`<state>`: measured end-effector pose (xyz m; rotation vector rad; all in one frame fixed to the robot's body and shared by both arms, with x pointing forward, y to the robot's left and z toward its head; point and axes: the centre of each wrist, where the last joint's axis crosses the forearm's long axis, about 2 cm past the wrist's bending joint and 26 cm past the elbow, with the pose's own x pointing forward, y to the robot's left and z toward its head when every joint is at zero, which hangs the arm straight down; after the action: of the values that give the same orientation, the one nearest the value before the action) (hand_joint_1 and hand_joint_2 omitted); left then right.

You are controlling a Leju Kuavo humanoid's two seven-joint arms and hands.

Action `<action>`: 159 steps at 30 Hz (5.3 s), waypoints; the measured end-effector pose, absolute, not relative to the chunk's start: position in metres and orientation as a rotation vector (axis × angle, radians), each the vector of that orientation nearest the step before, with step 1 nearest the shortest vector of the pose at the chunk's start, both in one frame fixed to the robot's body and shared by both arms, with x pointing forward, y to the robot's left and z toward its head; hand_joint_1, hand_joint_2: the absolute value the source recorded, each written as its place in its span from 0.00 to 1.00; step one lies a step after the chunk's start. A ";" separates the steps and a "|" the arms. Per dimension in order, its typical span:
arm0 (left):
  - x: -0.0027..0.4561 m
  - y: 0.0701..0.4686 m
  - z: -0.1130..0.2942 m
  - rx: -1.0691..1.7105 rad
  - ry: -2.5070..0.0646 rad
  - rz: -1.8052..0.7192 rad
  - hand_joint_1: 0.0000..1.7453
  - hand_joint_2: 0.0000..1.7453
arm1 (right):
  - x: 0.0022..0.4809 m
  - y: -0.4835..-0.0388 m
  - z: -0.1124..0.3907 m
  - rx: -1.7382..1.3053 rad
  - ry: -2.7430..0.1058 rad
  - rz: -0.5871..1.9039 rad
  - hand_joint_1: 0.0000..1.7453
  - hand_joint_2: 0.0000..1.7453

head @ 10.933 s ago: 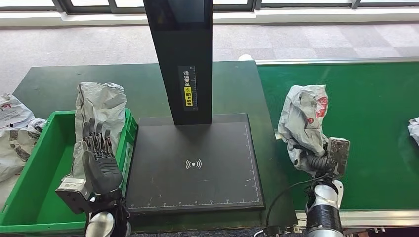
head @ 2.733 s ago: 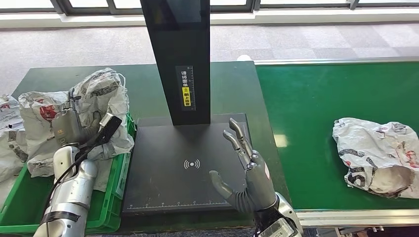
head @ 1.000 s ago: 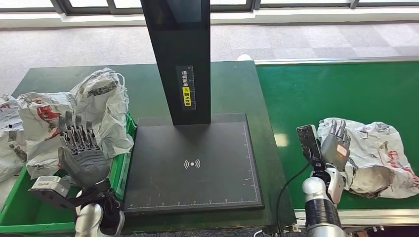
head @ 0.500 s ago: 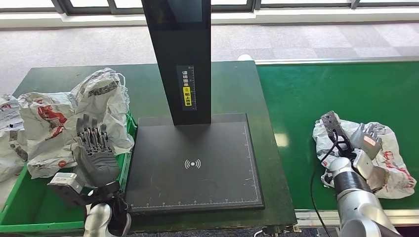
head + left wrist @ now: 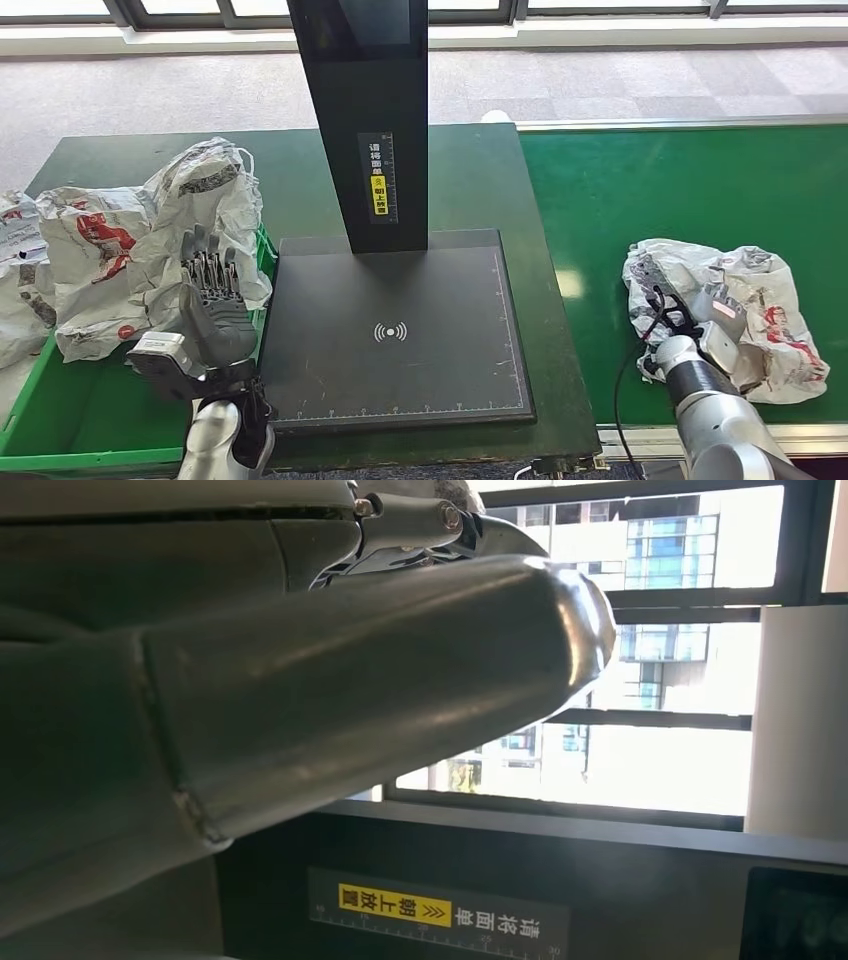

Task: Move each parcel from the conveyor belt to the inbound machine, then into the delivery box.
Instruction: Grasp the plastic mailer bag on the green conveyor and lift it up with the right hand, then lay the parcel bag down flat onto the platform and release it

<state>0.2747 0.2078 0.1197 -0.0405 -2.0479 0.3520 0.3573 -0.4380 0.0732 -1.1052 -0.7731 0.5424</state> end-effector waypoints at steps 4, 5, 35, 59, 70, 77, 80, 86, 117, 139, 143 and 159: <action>0.277 0.207 0.118 -0.035 -2.033 0.347 0.00 0.00 | 0.352 -0.433 0.064 -1.017 -0.709 0.586 0.00 1.00; 0.279 0.207 0.118 -0.033 -2.029 0.344 0.00 0.00 | 0.350 -0.432 0.061 -0.979 -0.679 0.603 0.01 1.00; 0.267 0.210 0.097 0.028 -1.961 0.312 0.00 0.00 | 0.350 -0.433 0.064 -1.006 -1.068 0.318 1.00 1.00; 0.263 0.215 0.103 0.058 -2.004 0.291 0.00 0.00 | 0.331 -0.385 0.062 -0.563 -1.679 -0.142 1.00 1.00; 0.261 0.221 0.101 0.048 -2.013 0.297 0.00 0.00 | 0.324 -0.266 0.118 -0.099 -2.006 0.296 1.00 1.00; 0.257 0.224 0.098 0.046 -2.010 0.306 0.00 0.00 | 0.323 -0.214 0.144 0.120 -2.112 0.454 1.00 1.00; 0.256 0.224 0.097 0.049 -2.010 0.309 0.00 0.00 | 0.322 -0.208 0.147 0.139 -2.125 0.475 1.00 1.00; 0.256 0.226 0.097 0.054 -2.010 0.313 0.00 0.00 | 0.319 -0.198 0.149 0.206 -2.132 0.519 1.00 1.00; 0.265 0.229 0.098 0.036 -1.982 0.348 0.00 0.00 | 0.322 -0.170 0.086 -0.289 -1.696 0.916 0.00 0.00; 0.270 0.230 0.103 0.039 -1.986 0.304 0.00 0.00 | 0.288 -0.174 0.097 -0.290 -1.945 0.829 0.00 0.00; 0.270 0.230 0.103 0.041 -1.991 0.302 0.00 0.00 | 0.289 -0.175 0.110 -0.255 -1.988 0.812 0.00 0.00; 0.295 0.178 0.131 0.436 -1.954 -0.646 0.00 1.00 | 0.253 -0.188 0.148 -0.199 -2.297 0.486 0.00 0.00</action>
<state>0.2950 0.1776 0.1312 0.4359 -1.9537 -0.6460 0.2530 -0.1876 0.1482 -0.1989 -2.2972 0.4863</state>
